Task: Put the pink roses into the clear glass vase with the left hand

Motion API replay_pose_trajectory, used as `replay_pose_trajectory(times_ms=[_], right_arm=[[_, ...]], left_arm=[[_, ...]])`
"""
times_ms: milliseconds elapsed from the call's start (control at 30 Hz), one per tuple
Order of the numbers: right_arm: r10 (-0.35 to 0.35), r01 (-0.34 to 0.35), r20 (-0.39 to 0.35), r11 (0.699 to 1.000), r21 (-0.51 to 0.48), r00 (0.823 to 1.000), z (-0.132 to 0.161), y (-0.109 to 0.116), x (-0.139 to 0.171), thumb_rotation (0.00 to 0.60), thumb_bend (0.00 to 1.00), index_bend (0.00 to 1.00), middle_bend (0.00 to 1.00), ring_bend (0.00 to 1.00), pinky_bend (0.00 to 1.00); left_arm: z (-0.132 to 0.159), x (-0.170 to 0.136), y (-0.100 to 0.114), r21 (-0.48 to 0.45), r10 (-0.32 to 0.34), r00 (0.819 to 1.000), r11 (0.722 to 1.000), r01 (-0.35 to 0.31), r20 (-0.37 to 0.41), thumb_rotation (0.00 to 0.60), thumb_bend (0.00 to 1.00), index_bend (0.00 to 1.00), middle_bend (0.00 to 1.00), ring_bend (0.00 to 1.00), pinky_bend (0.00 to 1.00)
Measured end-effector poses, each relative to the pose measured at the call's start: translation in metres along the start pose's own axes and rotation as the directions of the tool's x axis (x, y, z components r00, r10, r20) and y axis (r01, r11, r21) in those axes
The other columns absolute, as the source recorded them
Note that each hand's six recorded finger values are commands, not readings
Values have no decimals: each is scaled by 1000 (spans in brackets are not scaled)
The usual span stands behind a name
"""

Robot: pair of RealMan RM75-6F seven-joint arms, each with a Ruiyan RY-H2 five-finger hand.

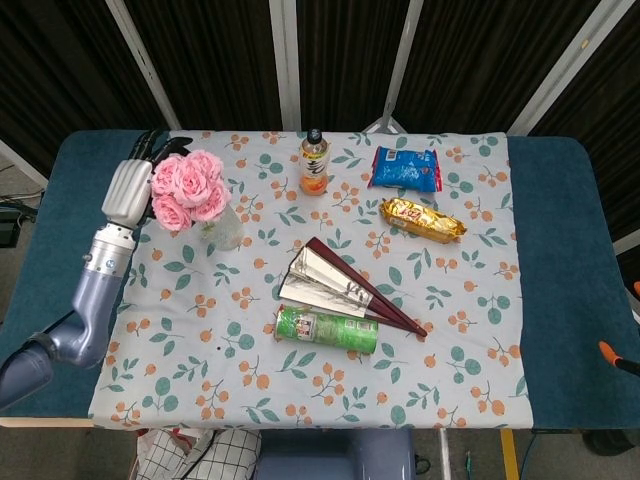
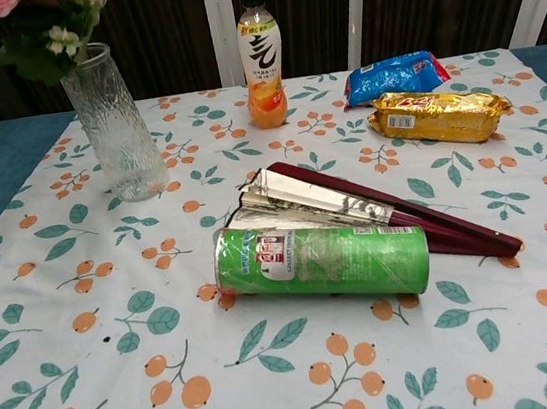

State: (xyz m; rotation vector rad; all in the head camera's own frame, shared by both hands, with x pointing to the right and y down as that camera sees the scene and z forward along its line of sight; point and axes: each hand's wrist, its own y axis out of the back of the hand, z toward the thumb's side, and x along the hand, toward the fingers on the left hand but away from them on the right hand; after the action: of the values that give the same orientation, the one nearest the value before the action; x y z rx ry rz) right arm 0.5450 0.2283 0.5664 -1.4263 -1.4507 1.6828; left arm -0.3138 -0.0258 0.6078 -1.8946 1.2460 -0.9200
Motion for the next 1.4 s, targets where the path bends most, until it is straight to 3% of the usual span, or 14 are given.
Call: replay_pose_trajectory(times_ms=[167,400,600,733,833,900,1000,1067,1167,1300,1400], right_arm=[[7,-7,-1,1000,0,1000,1,-2,0,600,240,168,45,107,79],[-5,5,-12,1000,0,1000,5,-1,1,600,240,168,45,107,79],[-7,7,-15,1000,-2,1000,7,-1,2,600,240,168,44,107,79],[-5,5,-20,1000,-7,1000,8,-1,2,600,239,168,44,107,79],[-4,3,-35,1000,-13,999,10,0,3,600,239,168,45,107,79],[-2,1,-56,1000,-12,998,13,0,3,600,239,167,45,107,79],[0,1,-94,1000,6,996,18,1,4,600,240,168,39,104,65],[1,1,-115,1000,20,993,20,1,5,600,240,168,29,97,61],[3,3,-149,999,39,989,24,3,7,600,240,168,25,96,61],[17,-3,-196,998,69,980,31,4,10,600,240,168,25,96,61],[19,3,-230,996,92,973,37,5,13,600,239,168,25,95,61]], left_arm=[[-17,-12,-2,119,-84,992,988,95,-94,600,89,40,168,0,0],[-21,-24,3,294,-154,966,932,212,-210,600,9,29,164,0,0],[3,-44,23,317,-180,950,913,258,-253,600,18,31,171,0,0],[12,-66,44,312,-133,954,925,217,-267,600,55,81,198,0,0],[3,-91,59,365,-36,958,920,142,-283,600,79,130,230,0,0],[-10,-119,63,407,34,952,908,98,-305,600,88,147,235,0,0],[-32,-167,49,437,99,931,897,70,-351,600,88,146,227,0,0],[-40,-188,32,440,110,926,896,64,-360,600,88,135,220,0,0],[-45,-205,4,433,81,944,899,70,-320,600,88,130,217,0,0],[-39,-219,-31,367,12,970,927,80,-242,600,88,118,217,0,0],[-31,-225,-42,337,-10,979,938,80,-205,600,87,117,220,0,0]])
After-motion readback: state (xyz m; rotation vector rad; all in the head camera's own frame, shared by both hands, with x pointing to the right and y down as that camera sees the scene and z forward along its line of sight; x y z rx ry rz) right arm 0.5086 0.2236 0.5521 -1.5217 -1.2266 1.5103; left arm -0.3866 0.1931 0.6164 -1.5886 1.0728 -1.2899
